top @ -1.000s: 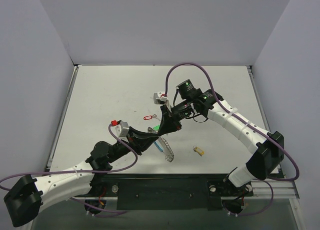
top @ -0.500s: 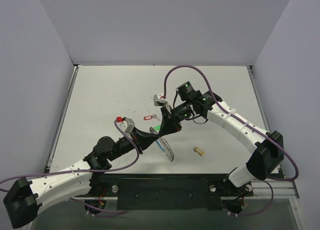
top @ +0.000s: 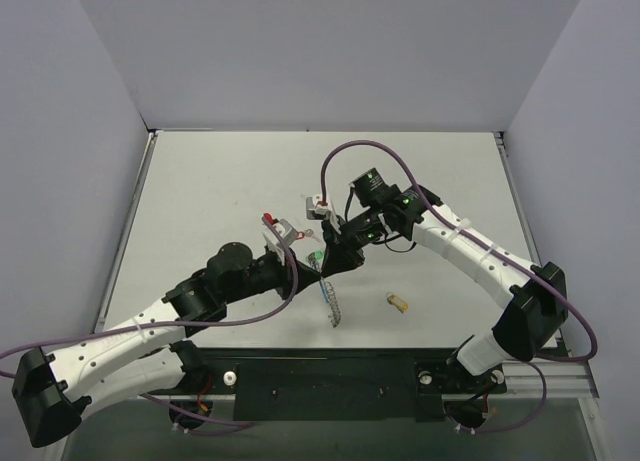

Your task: Put the keys on the keyring

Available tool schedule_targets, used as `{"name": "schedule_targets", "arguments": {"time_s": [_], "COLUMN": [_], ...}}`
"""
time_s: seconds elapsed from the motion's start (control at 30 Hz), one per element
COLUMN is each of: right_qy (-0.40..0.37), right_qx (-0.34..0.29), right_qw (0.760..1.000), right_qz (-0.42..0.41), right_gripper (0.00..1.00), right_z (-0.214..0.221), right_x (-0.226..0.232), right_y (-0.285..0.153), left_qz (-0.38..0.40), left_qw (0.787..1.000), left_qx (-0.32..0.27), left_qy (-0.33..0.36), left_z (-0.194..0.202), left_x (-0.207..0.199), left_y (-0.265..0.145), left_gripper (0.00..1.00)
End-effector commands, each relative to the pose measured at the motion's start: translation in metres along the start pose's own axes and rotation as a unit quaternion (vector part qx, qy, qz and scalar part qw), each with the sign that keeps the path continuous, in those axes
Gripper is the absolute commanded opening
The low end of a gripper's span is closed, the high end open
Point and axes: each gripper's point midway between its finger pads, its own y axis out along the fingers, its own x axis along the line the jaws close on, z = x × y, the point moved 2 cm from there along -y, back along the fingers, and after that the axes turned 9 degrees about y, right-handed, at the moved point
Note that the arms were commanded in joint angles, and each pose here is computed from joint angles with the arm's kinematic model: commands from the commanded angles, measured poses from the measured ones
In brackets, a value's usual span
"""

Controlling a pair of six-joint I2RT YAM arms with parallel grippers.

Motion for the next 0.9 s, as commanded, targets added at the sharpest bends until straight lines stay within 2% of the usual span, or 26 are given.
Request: {"name": "schedule_targets", "arguments": {"time_s": [0.0,0.37,0.5,0.53,0.57,0.6,0.63,0.67,0.73,0.8,0.83,0.87], "right_qy": [-0.028,-0.031,-0.027,-0.021,-0.024,-0.02,-0.019,-0.017,-0.023,-0.029,-0.032,-0.03], "right_qx": [0.008,0.026,0.014,0.008,0.002,-0.007,-0.012,-0.021,-0.03,-0.033,-0.033,-0.034], "right_qw": [0.999,0.998,0.998,0.998,0.997,0.997,0.996,0.996,0.995,0.994,0.993,0.993], "right_qz": [-0.036,-0.048,-0.059,-0.066,-0.069,-0.079,-0.081,-0.09,-0.098,-0.104,-0.107,-0.111], "right_gripper": [0.06,0.0,0.0,0.0,0.0,0.0,0.0,0.0,0.0,0.0,0.0,0.0], "right_z": [0.0,0.007,0.002,0.0,-0.002,-0.005,-0.006,-0.008,-0.008,-0.005,-0.004,-0.003], "right_x": [0.025,0.03,0.035,0.036,0.037,0.039,0.039,0.041,0.044,0.046,0.048,0.048], "right_y": [0.004,0.011,0.007,0.005,0.004,0.002,0.0,-0.004,-0.007,-0.007,-0.008,-0.007], "left_qz": [0.015,0.029,0.018,0.018,0.021,0.017,0.021,0.024,0.028,0.037,0.044,0.048], "left_qw": [1.0,0.999,1.0,0.999,0.997,0.995,0.993,0.989,0.982,0.974,0.965,0.962], "left_qx": [-0.008,0.017,-0.015,-0.049,-0.074,-0.093,-0.116,-0.138,-0.18,-0.216,-0.255,-0.264], "left_qy": [0.013,0.007,-0.001,-0.008,-0.012,-0.027,-0.03,-0.041,-0.049,-0.051,-0.049,-0.049], "left_z": [-0.034,-0.042,-0.044,-0.054,-0.056,-0.057,-0.054,-0.058,-0.055,-0.038,-0.048,-0.036], "left_x": [-0.009,-0.009,-0.006,-0.006,-0.006,-0.005,-0.005,-0.006,-0.005,-0.002,-0.004,-0.002], "left_y": [-0.003,0.0,-0.005,-0.005,-0.009,-0.011,-0.015,-0.02,-0.029,-0.04,-0.047,-0.05], "left_gripper": [0.0,0.0,0.0,0.0,0.05,0.21,0.27,0.39,0.46,0.46,0.46,0.46]}}
